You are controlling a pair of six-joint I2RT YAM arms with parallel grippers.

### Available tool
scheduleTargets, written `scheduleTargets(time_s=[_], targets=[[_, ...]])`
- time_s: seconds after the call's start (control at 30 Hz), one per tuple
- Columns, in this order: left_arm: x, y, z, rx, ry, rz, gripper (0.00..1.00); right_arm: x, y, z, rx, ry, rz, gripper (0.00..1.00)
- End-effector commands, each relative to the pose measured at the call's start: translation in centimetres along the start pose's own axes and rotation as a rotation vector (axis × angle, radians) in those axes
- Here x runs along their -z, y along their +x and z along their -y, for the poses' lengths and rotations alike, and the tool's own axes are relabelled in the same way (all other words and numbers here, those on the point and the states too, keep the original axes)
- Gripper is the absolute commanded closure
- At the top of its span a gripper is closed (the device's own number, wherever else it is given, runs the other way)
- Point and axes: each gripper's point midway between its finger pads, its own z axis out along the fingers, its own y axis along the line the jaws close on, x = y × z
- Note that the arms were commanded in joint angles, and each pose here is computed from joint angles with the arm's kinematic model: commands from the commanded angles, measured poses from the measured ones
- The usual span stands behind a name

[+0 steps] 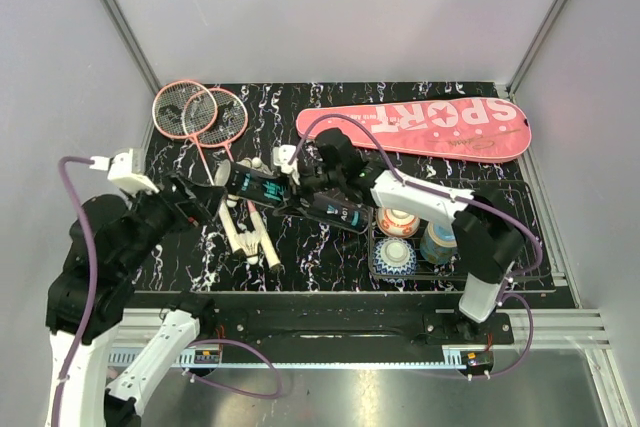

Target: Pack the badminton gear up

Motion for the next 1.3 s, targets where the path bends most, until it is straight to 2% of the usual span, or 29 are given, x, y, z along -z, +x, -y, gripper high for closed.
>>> scheduleTargets(time_s=[0.0,0.1,0.2,0.23,0.27,0.43,0.57,0.7,0.9,1.07,1.27], targets=[[-0.5,2.0,2.2,-0.003,0.099,-0.177,0.15,2.2,-5.9,-2.2,0.137,-0.083,0.161,0.58],[-0.5,1.6,1.8,-0.022,0.068,-0.172,0.26,2.9,-6.0,-2.8,0.149,-0.089,0.170,0.58],[-0.6,1.5,2.9,-0.062,0.138,-0.176,0.34,3.3,-6.2,-3.4,0.152,-0.107,0.173,0.59],[-0.6,1.6,3.1,-0.071,0.153,-0.184,0.44,3.4,-6.3,-3.8,0.151,-0.123,0.177,0.59],[-0.8,2.0,3.6,-0.073,0.184,-0.208,0.48,3.5,-6.3,-3.9,0.150,-0.130,0.178,0.60],[-1.7,2.8,5.0,-0.105,0.281,-0.265,0.57,3.7,-6.9,-4.4,0.150,-0.143,0.194,0.61],[-2.0,2.9,5.2,-0.121,0.305,-0.264,0.63,3.7,-6.9,-4.4,0.147,-0.147,0.194,0.62],[-2.4,3.1,5.0,-0.135,0.304,-0.268,0.63,3.5,-6.6,-4.2,0.143,-0.147,0.189,0.62],[-3.1,4.0,4.9,-0.139,0.311,-0.318,0.69,3.1,-6.4,-4.1,0.140,-0.154,0.189,0.62],[-3.5,5.0,3.7,-0.141,0.261,-0.357,0.71,2.6,-6.4,-3.5,0.137,-0.142,0.186,0.61],[-3.6,5.1,2.6,-0.169,0.210,-0.347,0.55,2.2,-6.2,-3.0,0.133,-0.137,0.176,0.60]])
